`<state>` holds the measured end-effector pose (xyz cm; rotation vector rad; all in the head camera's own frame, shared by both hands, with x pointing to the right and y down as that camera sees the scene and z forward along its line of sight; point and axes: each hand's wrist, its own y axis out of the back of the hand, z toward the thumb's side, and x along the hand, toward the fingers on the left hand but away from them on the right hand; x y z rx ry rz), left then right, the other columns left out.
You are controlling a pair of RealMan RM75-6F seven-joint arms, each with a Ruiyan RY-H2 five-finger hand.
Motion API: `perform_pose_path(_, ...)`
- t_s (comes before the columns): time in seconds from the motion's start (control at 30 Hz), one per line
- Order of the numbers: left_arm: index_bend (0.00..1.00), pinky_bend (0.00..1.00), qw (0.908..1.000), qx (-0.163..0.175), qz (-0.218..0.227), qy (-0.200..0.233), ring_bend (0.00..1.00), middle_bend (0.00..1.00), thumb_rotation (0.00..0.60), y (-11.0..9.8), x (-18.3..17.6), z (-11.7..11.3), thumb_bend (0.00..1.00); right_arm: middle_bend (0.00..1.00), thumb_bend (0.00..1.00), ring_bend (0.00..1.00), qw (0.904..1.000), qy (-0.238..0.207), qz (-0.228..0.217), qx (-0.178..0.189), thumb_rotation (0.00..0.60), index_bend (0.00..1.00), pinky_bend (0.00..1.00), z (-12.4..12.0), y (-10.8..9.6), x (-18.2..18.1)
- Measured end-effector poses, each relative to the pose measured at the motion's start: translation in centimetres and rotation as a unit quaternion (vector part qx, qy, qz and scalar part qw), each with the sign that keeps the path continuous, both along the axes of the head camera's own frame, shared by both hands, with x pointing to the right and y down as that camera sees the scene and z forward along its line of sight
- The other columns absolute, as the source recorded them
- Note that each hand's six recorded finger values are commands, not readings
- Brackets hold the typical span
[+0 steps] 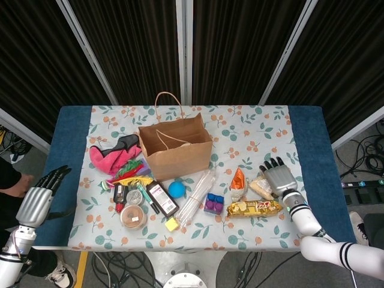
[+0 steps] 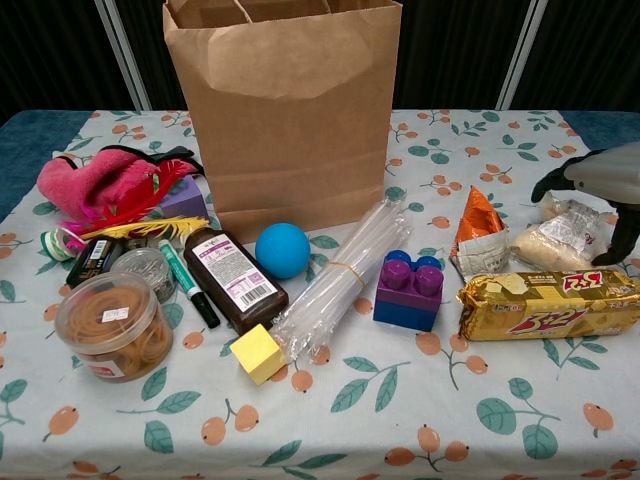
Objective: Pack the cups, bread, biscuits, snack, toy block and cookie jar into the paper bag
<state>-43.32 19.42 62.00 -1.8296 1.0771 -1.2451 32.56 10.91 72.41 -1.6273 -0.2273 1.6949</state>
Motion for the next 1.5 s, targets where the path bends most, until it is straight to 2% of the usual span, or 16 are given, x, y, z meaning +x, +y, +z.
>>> perform_pose_path(0.13,0.14,0.22,1.0,-0.001,-0.001,-0.001,0.13,0.18,0.6,0.2,-0.1,-0.1,0.19,0.32,0.15,0.15,0.9999,0.006,-0.007,0.005,0.6,0.49,0.02,0.3,0.1,-0.3)
perform_pose_path(0.3,0.14,0.22,1.0,0.0,0.0,0.0,0.13,0.18,0.6,0.3,-0.1,-0.2,0.19,0.45,0.2,0.27,0.9996,0.009,-0.005,0.025,0.6,0.69,0.1,0.0,-0.2,-0.2)
perform_pose_path(0.43,0.14,0.22,1.0,0.001,0.002,0.003,0.13,0.18,0.6,0.2,0.1,-0.3,0.19,0.48,0.21,0.3,0.9983,-0.004,-0.003,0.059,0.6,0.74,0.12,-1.4,-0.9,-0.5)
perform_pose_path(0.63,0.14,0.22,0.9999,0.005,0.006,0.008,0.13,0.18,0.6,0.1,0.5,-0.6,0.19,0.49,0.21,0.31,0.9908,-0.054,0.014,0.124,0.6,0.74,0.12,-6.3,-3.4,-1.4)
perform_pose_path(0.73,0.14,0.22,0.9999,0.007,0.007,0.01,0.13,0.18,0.6,0.1,0.5,-0.7,0.19,0.48,0.21,0.31,0.9815,-0.093,0.023,0.166,0.6,0.74,0.12,-10.1,-5.5,-2.8)
perform_pose_path(0.87,0.14,0.22,0.9999,0.007,0.008,0.011,0.13,0.18,0.6,0.2,0.6,-0.8,0.19,0.47,0.21,0.31,0.9604,-0.153,0.024,0.232,0.6,0.73,0.12,-16.0,-9.3,-6.0)
perform_pose_path(0.97,0.14,0.22,0.9998,0.005,0.012,0.012,0.13,0.18,0.6,0.1,0.5,-0.8,0.19,0.47,0.21,0.31,0.9441,-0.189,0.014,0.27,0.6,0.72,0.12,-19.5,-12.0,-9.1)
perform_pose_path(1.07,0.14,0.22,0.9998,0.009,0.01,0.011,0.13,0.18,0.6,-0.1,0.4,-0.9,0.19,0.46,0.21,0.31,0.9318,-0.216,0.002,0.292,0.6,0.71,0.12,-21.6,-14.0,-12.6)
perform_pose_path(1.2,0.14,0.22,0.9999,0.013,0.005,0.008,0.13,0.18,0.6,-0.4,0.0,-0.9,0.19,0.46,0.21,0.31,0.9216,-0.251,0.002,0.296,0.6,0.71,0.12,-21.4,-14.5,-16.3)
perform_pose_path(1.37,0.14,0.22,0.9999,0.011,0.001,0.004,0.13,0.18,0.6,-0.5,-0.5,-0.8,0.19,0.44,0.22,0.31,0.9056,-0.292,0.016,0.307,0.6,0.7,0.12,-19.3,-14.0,-20.2)
perform_pose_path(1.5,0.14,0.22,0.9999,0.01,-0.005,0.0,0.13,0.18,0.6,-0.5,-1.1,-0.7,0.19,0.43,0.24,0.29,0.8987,-0.289,0.015,0.33,0.6,0.68,0.11,-17.7,-14.1,-21.8)
